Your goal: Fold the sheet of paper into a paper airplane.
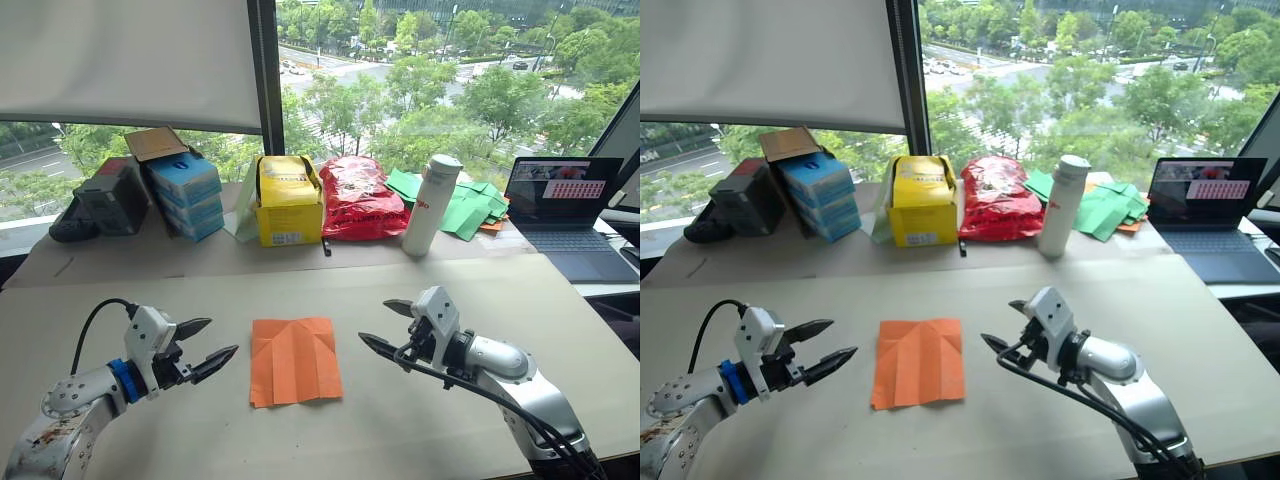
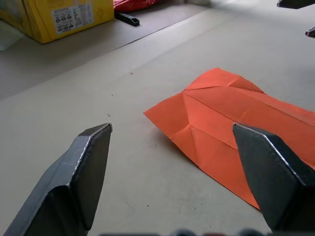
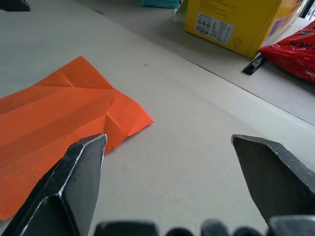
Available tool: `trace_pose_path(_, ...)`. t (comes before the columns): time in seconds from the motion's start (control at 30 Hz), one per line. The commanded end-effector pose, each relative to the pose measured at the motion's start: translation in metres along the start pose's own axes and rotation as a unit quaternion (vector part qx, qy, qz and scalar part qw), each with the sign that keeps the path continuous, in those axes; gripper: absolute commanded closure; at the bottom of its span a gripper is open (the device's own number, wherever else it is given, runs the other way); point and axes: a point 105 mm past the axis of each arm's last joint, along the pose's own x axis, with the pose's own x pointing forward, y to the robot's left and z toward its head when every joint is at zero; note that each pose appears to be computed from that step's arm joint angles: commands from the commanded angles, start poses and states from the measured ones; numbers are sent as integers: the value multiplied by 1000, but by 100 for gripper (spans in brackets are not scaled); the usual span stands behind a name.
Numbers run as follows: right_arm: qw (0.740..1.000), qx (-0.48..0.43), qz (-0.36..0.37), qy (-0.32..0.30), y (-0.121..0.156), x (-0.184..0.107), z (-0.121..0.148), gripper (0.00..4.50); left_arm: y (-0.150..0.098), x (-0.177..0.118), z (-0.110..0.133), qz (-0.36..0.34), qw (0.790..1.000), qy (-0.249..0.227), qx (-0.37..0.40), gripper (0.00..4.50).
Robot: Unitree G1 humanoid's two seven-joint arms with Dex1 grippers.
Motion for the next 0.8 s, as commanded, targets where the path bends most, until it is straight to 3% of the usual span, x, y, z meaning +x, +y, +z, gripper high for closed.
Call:
trace_pose_path(0.03, 1000, -20, -2, -20, 3, 0, 14, 0, -22, 29, 8, -73, 997, -7, 14, 175)
trace_pose_path(0.3, 999, -32, -5, -6, 8, 2, 13, 0, -33, 58, -18, -113, 991, 51, 46, 446)
trace_pose_path(0.63, 998, -44, 34, 18, 20, 6, 12, 0, -29, 54, -59, -131, 974, 163, 84, 446)
trace_pose_path(0.8, 997, -55, 52, 28, 24, 8, 12, 0, -24, 46, -68, -128, 970, 186, 87, 446)
